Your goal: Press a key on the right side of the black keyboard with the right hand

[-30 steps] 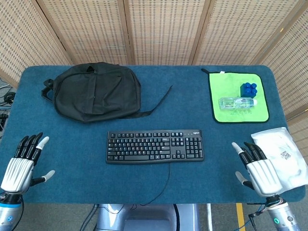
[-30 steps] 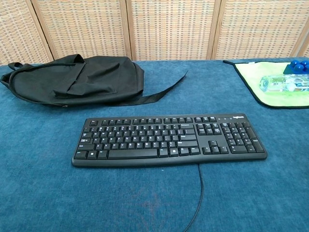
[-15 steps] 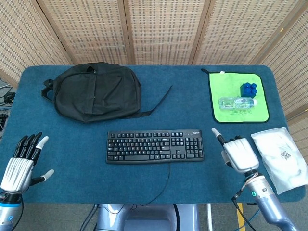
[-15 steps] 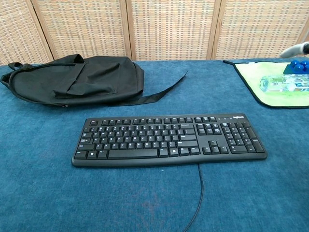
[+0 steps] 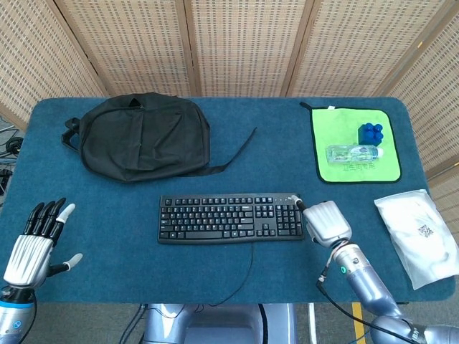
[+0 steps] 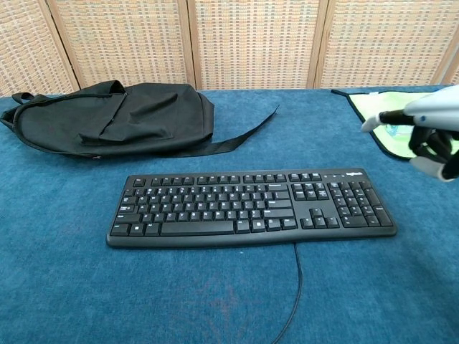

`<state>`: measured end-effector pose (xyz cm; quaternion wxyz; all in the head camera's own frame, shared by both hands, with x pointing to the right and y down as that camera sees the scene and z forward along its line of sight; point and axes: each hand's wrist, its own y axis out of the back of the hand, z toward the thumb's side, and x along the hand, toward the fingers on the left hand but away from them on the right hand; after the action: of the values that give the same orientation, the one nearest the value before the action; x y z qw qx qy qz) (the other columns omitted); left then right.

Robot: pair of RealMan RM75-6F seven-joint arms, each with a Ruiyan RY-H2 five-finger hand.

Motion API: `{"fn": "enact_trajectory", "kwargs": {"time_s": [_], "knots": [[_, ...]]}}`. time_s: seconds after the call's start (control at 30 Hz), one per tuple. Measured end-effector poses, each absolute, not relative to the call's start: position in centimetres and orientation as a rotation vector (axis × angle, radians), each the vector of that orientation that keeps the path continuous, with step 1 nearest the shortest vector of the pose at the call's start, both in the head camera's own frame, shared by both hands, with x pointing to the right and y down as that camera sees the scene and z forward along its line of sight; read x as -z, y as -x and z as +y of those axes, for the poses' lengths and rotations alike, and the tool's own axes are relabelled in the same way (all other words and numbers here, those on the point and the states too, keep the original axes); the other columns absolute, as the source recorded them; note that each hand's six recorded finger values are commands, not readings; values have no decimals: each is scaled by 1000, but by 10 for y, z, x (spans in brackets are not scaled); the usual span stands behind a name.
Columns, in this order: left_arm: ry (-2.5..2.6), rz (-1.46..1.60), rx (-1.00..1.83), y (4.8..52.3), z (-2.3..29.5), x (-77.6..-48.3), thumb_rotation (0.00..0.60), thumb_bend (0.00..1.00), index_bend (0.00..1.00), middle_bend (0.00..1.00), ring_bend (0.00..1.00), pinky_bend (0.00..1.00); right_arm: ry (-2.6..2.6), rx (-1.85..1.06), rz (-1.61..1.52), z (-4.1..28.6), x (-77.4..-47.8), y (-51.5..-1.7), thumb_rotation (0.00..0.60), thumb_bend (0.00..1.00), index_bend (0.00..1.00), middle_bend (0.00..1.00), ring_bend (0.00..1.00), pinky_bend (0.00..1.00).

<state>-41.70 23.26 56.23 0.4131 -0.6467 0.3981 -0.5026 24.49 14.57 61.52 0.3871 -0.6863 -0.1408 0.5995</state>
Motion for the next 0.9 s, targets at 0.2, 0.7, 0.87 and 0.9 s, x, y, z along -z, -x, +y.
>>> {"fn": "enact_trajectory", "kwargs": {"time_s": [0.2, 0.7, 0.87, 0.9], "knots": [[1633, 1001, 1264, 417, 233, -563, 600, 0, 0, 0, 0, 0, 1766, -1530, -309, 149, -627, -220, 600, 620, 94, 720, 625, 470], [1634, 1011, 1275, 420, 231, -564, 600, 0, 0, 0, 0, 0, 1779, -1563, -244, 155, -652, -193, 600, 620, 95, 720, 625, 470], [1631, 1014, 1281, 422, 230, -564, 600, 0, 0, 0, 0, 0, 1773, -1575, -236, 153, -657, -190, 600, 637, 95, 721, 625, 470], [1632, 1014, 1282, 422, 230, -564, 600, 0, 0, 0, 0, 0, 1773, -1578, -235, 153, -658, -190, 600, 645, 94, 721, 625, 470]]}}
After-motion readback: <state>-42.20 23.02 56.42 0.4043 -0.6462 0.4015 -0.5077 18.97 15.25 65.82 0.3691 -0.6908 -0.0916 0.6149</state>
